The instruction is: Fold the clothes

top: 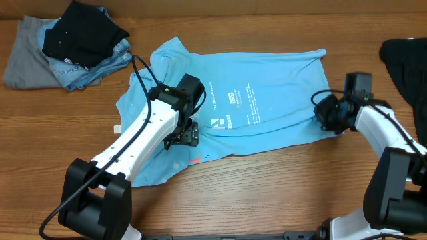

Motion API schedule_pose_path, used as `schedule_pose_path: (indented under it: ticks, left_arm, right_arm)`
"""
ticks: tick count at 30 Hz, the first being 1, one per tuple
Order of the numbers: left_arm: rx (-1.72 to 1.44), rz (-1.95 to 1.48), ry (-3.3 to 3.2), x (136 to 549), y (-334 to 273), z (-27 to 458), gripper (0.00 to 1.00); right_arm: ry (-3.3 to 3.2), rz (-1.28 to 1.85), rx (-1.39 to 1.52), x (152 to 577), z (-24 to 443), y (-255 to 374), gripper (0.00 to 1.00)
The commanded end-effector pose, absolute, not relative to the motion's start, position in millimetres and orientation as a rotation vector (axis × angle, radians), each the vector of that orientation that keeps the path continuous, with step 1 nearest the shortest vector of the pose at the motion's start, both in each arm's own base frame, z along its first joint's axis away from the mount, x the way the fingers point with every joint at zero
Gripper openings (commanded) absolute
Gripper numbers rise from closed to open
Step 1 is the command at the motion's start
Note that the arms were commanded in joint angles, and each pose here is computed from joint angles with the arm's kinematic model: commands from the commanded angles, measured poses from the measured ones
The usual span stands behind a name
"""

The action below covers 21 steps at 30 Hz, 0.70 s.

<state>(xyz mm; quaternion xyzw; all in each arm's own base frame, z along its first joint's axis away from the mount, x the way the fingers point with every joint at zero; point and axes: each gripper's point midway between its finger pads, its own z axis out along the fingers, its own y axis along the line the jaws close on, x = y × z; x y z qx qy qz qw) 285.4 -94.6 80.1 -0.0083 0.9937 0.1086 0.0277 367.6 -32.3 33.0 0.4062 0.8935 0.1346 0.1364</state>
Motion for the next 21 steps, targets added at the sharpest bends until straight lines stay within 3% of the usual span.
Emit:
schedule_pose_path:
  ticks: [1,4,5,7,8,9,15,19,21]
  left_arm:
    - [0.001,0.325,3.058,290,-97,83,1.00]
    - [0.000,0.321,3.054,291,-98,83,1.00]
    - [0.000,0.321,3.054,292,-98,83,1.00]
    - [0.000,0.320,3.055,291,-98,83,1.00]
    - [0.000,0.320,3.054,292,-98,83,1.00]
    - [0.000,0.320,3.054,292,-98,83,1.00]
    - [0.027,0.289,3.069,290,-102,83,1.00]
    - [0.245,0.030,3.112,286,-132,79,1.00]
    - [0.294,-0.053,3.124,282,-141,79,0.94]
  right_arm:
    - [2.521,0.341,0.956,407,70,-45,0.17]
    - [2.484,0.247,0.956,412,74,-58,0.26]
    - [2.477,0.214,0.963,412,73,-63,0.37]
    - [2.469,0.174,0.972,412,73,-68,0.77]
    - [2.464,0.156,0.975,411,73,-71,0.92]
    - [2.466,0.152,0.979,411,74,-72,1.00]
    - [2.518,0.278,1.035,407,111,-66,1.00]
    - [2.564,0.438,0.995,405,154,-43,1.00]
    - [2.599,0.495,0.941,402,161,-30,1.00]
